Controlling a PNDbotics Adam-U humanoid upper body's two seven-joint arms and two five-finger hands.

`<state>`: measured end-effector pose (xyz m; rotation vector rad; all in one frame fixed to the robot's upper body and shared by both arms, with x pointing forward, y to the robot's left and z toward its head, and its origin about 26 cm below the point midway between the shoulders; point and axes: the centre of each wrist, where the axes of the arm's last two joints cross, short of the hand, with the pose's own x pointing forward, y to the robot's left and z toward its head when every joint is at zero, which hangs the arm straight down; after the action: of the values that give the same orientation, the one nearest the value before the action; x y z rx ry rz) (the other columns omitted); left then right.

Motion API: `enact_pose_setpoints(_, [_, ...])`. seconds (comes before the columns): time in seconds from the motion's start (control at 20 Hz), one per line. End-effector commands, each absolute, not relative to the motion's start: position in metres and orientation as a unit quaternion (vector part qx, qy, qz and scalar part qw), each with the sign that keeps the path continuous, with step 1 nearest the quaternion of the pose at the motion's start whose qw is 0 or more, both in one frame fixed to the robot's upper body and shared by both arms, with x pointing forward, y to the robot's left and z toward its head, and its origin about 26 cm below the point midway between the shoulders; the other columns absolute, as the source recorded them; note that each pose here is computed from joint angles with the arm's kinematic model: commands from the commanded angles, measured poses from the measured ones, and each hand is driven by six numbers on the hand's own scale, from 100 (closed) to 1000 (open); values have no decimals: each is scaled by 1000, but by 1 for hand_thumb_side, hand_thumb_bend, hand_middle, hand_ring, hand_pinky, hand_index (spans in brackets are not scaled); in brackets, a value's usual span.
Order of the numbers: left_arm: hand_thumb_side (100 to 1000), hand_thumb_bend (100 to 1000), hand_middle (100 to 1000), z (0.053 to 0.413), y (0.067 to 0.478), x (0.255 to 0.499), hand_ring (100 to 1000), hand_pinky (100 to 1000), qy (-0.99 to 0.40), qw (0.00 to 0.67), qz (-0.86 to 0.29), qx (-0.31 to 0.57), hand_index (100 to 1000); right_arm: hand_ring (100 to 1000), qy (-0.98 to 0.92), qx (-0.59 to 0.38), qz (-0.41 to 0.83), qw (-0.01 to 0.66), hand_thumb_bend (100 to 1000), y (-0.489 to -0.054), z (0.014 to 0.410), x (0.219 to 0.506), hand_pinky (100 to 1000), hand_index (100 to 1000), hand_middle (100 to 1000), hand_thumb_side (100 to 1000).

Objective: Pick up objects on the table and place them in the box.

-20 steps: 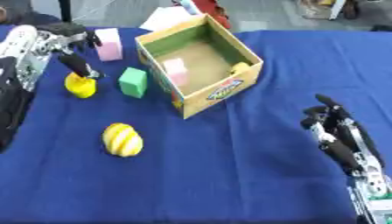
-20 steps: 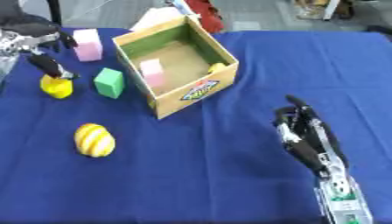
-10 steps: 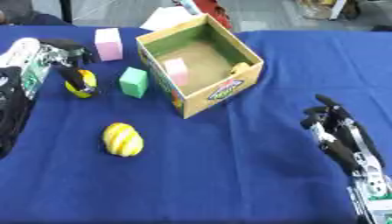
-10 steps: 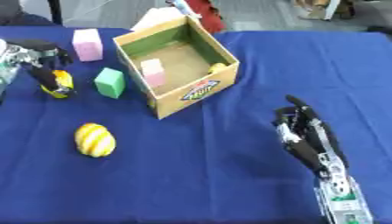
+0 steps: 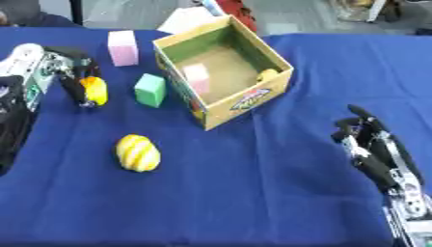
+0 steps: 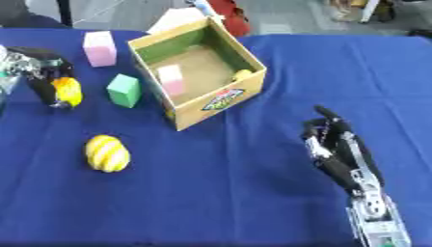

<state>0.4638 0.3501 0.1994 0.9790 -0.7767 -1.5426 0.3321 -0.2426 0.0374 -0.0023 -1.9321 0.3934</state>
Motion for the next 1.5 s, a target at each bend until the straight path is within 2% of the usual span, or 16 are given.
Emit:
enact_pose_setpoints(0.05, [199,442,470,232,357,458,459,546,-343,519,-638,454,639,615,-822,-13,172,543,100,-249,45,334,650,925,660,424])
enact_pose_setpoints(0.35, [193,388,449,268,331,451,441,539,-400,449,-634,487,624,615,-821,-13,173,544,100,-249,44,334,650,925,660,424])
enact_pose_setpoints(0.65, [180,334,439,286,265,458,439,557,-483,365,-637,478,622,615,-820,-7,177,545,100,-247,43,334,650,925,660,419])
enact_pose_setpoints(0.9, [174,304,438,266,209,469,443,566,-528,320,-642,455,626,614,-821,3,181,542,100,-241,43,335,650,925,660,417])
enact_pose_setpoints(1.1, [170,281,454,246,179,473,461,588,-557,299,-637,442,649,614,-822,10,185,539,100,-236,44,336,650,925,660,414])
enact_pose_setpoints(1.25, [172,298,513,232,167,475,517,631,-570,291,-635,433,709,614,-823,15,187,537,100,-234,45,337,651,925,660,414])
enact_pose_setpoints(1.3, [175,334,584,229,165,475,581,671,-573,289,-636,428,766,614,-823,16,188,536,100,-233,45,337,651,925,660,415])
enact_pose_setpoints(1.35, [193,356,628,225,163,475,620,697,-574,288,-639,423,799,614,-823,16,188,536,100,-233,45,337,651,925,660,414])
enact_pose_setpoints(1.4, [283,382,666,223,164,475,649,715,-574,288,-642,418,824,614,-823,15,187,536,100,-233,45,337,651,925,660,415])
enact_pose_setpoints(1.45, [314,389,675,222,164,475,657,719,-574,288,-643,416,832,614,-823,15,187,536,100,-234,45,337,651,925,660,415])
enact_pose_setpoints(1.5, [448,425,722,222,166,475,694,743,-575,289,-642,417,872,614,-823,14,187,536,100,-234,45,337,651,925,660,415])
